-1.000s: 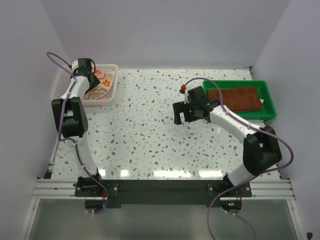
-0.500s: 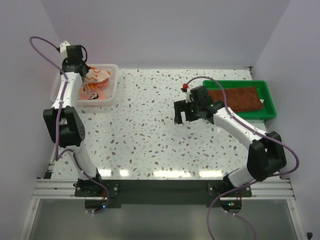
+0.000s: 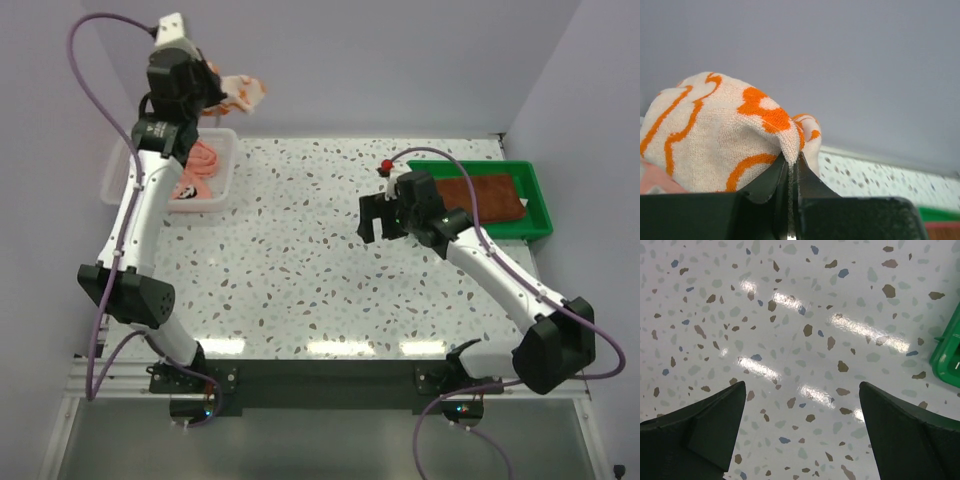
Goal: Fold and stack the towels
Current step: Move the towel to the center of the board
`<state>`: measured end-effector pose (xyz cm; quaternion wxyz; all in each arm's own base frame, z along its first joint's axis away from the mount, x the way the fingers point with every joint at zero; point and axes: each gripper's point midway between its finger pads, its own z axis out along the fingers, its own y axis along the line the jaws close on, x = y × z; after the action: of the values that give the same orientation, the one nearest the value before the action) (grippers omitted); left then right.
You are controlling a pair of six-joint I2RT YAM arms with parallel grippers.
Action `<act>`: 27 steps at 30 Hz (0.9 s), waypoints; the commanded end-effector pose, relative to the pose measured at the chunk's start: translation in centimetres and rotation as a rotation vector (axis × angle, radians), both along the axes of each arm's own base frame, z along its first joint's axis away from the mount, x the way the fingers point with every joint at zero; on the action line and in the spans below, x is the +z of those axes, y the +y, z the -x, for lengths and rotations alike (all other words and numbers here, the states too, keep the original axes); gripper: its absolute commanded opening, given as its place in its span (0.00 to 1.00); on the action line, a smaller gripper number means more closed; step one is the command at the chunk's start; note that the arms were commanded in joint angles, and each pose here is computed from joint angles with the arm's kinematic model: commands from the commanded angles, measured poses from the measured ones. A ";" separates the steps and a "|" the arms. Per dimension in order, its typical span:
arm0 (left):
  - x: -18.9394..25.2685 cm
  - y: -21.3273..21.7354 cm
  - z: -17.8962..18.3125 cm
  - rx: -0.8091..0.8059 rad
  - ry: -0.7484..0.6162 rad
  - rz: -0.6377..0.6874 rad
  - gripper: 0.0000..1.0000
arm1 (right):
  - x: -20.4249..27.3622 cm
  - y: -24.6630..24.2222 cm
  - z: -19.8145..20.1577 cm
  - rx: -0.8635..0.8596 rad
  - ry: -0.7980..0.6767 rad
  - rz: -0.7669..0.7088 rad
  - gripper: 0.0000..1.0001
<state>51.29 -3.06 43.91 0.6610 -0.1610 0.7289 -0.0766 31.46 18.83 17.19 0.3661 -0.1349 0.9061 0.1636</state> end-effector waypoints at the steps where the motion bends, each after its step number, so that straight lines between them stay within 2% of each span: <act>1: -0.8 -9.6 4.0 -0.305 0.028 -0.052 0.08 | 2.2 -1.2 0.5 -0.041 -0.065 0.007 0.99; 5: -5.3 -16.2 8.8 -0.482 0.120 -0.108 0.10 | 3.8 -2.5 1.1 -0.075 -0.112 0.018 0.99; 6: -7.9 -17.2 10.4 -0.518 0.169 -0.131 0.11 | 4.0 -2.7 1.3 -0.080 -0.116 0.019 0.99; 7: -9.5 -19.7 12.4 -0.586 0.197 -0.155 0.17 | 3.9 -3.0 1.6 -0.086 -0.111 0.029 0.98; 8: -13.0 -20.4 14.1 -0.621 0.271 -0.193 0.22 | 4.2 -3.3 1.9 -0.090 -0.119 0.028 0.99; 9: -14.6 -21.3 15.6 -0.656 0.309 -0.213 0.28 | 4.1 -3.4 2.2 -0.089 -0.115 0.030 0.99; 10: -16.2 -23.0 17.7 -0.716 0.340 -0.237 0.43 | 3.9 -3.7 2.6 -0.089 -0.101 0.039 0.99; 12: -19.7 -23.4 21.1 -0.756 0.421 -0.251 0.58 | 3.6 -4.1 3.2 -0.091 -0.089 0.049 0.99; 13: -20.2 -24.2 22.8 -0.788 0.426 -0.250 0.72 | 3.2 -4.3 3.5 -0.092 -0.074 0.057 0.98; 16: -20.9 -23.5 25.3 -0.797 0.437 -0.157 0.85 | 2.0 -4.5 4.1 -0.089 -0.042 0.076 0.98; 18: -21.4 -22.7 25.7 -0.756 0.431 -0.107 0.88 | 0.9 -4.5 4.2 -0.082 -0.011 0.088 0.98; 21: -23.7 -21.4 24.5 -0.643 0.470 -0.100 0.87 | -0.9 -3.9 3.9 -0.069 0.047 0.104 0.92; 27: -29.3 -17.9 17.9 -0.435 0.583 -0.032 0.76 | -2.6 -2.5 0.0 -0.111 0.094 0.140 0.78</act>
<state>29.63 -22.63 17.19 0.3978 0.0668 0.8986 -0.1729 28.70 15.33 13.14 0.2953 -0.1185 0.9440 0.0868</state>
